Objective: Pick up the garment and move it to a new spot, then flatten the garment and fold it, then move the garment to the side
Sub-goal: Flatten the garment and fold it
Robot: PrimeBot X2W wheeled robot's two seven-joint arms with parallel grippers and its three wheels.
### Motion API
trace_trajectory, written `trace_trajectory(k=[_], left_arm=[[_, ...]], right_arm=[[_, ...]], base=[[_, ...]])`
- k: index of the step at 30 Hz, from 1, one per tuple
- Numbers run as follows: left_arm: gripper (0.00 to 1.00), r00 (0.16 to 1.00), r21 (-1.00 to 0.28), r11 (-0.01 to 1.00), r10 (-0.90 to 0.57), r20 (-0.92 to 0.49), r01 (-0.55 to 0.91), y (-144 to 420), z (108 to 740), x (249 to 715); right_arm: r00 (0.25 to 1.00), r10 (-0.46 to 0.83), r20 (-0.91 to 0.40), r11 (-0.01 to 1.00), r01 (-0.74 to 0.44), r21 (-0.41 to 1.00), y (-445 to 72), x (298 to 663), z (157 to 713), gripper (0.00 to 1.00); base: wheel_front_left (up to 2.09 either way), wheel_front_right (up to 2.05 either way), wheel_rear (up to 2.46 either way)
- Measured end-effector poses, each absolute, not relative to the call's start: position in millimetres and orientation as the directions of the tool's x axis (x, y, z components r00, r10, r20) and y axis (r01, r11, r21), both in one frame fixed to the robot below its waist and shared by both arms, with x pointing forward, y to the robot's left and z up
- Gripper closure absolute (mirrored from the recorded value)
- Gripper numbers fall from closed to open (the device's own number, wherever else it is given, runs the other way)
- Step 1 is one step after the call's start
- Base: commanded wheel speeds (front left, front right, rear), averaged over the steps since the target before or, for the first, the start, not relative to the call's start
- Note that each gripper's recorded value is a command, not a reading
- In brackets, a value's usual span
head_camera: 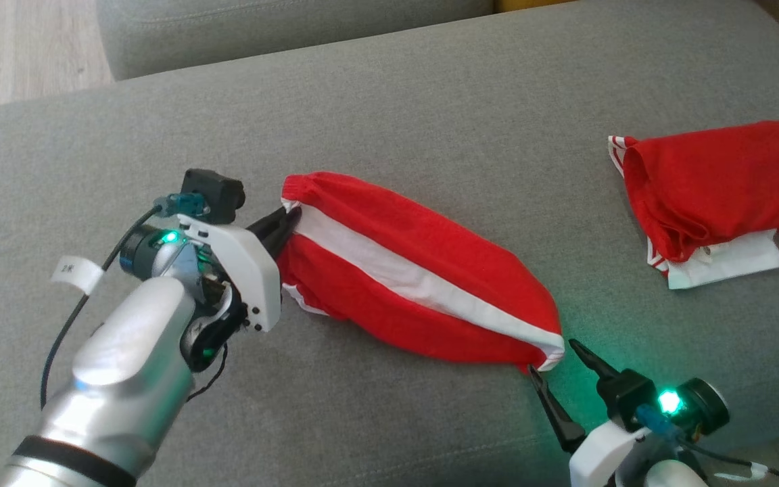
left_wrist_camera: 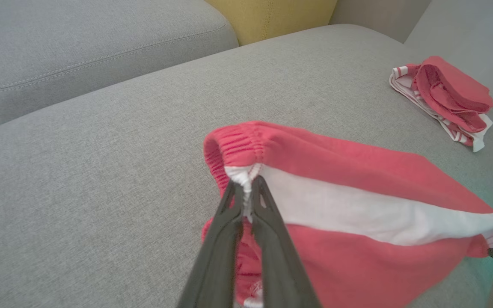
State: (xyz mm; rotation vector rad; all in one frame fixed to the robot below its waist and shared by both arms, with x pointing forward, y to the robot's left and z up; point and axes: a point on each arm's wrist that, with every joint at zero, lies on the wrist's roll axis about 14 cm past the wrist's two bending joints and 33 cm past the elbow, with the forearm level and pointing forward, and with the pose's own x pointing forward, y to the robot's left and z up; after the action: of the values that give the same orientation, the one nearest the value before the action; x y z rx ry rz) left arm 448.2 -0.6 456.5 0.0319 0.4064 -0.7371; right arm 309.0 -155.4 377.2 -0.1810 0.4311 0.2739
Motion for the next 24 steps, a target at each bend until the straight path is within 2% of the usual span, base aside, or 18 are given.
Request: trace_trajectory(k=[12, 24], left_arm=[[1.0, 0.673, -0.101, 0.745, -0.645, -0.361, 0.66, -1.0, 462.1, 447.4], [1.0, 0.672, -0.113, 0.748, -0.643, -0.367, 0.654, 1.2, 458.2, 447.8]], right_arm=[[0.887, 0.22, -0.406, 0.95, -0.29, -0.119, -154.3, 313.9, 385.8, 0.0], [0.877, 0.215, -0.431, 0.955, -0.281, -0.094, -152.5, 315.4, 375.9, 0.0]], base=[[0.0, 0.0, 0.0], [0.0, 0.0, 0.0]])
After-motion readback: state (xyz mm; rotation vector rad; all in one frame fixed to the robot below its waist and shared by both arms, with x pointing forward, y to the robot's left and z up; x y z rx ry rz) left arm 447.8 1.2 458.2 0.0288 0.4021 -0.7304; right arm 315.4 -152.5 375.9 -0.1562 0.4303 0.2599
